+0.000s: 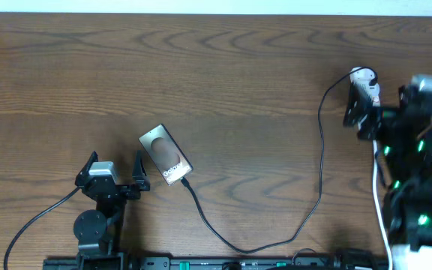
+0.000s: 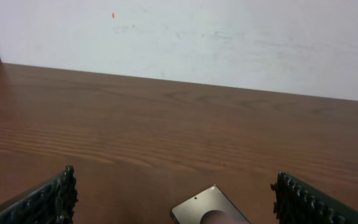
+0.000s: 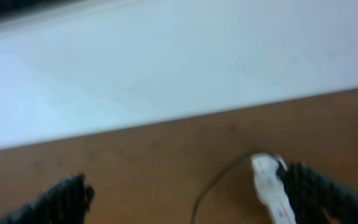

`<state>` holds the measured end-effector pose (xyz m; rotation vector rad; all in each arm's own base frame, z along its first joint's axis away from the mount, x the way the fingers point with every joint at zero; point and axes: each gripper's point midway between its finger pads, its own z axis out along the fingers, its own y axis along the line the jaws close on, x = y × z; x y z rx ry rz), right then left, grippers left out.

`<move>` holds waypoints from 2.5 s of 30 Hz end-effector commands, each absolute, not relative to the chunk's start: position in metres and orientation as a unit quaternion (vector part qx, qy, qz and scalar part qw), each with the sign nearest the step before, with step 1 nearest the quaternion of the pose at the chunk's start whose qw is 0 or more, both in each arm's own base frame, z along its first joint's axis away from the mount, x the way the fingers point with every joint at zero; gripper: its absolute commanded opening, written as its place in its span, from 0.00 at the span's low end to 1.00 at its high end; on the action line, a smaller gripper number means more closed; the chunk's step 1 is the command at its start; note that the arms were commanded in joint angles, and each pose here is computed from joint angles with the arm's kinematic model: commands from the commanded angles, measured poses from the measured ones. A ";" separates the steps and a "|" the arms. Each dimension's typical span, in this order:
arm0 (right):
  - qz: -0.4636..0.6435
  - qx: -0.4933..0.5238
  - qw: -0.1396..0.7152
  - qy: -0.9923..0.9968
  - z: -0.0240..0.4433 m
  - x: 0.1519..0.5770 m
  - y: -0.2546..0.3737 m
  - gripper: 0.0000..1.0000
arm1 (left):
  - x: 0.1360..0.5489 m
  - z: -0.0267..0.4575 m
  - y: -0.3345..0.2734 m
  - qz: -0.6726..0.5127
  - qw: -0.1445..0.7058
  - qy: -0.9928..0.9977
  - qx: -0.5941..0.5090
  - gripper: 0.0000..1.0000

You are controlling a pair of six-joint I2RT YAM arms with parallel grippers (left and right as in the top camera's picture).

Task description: Plug charger to phone and switch on socket

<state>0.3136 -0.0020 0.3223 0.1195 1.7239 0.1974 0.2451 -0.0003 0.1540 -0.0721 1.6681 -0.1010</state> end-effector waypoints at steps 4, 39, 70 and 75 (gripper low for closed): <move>0.087 0.042 0.694 0.714 0.289 0.284 0.002 0.99 | 0.244 0.140 -0.007 -0.056 0.652 0.756 -0.018 0.98; 0.001 0.008 0.681 0.732 0.157 0.246 -0.008 0.99 | 0.244 0.140 -0.007 -0.056 0.652 0.756 -0.018 0.98; 0.005 0.066 0.680 0.730 0.156 0.245 -0.021 0.99 | 0.244 0.140 -0.007 -0.056 0.652 0.756 -0.018 0.98; 0.005 0.066 0.680 0.730 0.156 0.245 -0.021 0.99 | 0.244 0.140 -0.007 -0.056 0.652 0.756 -0.018 0.98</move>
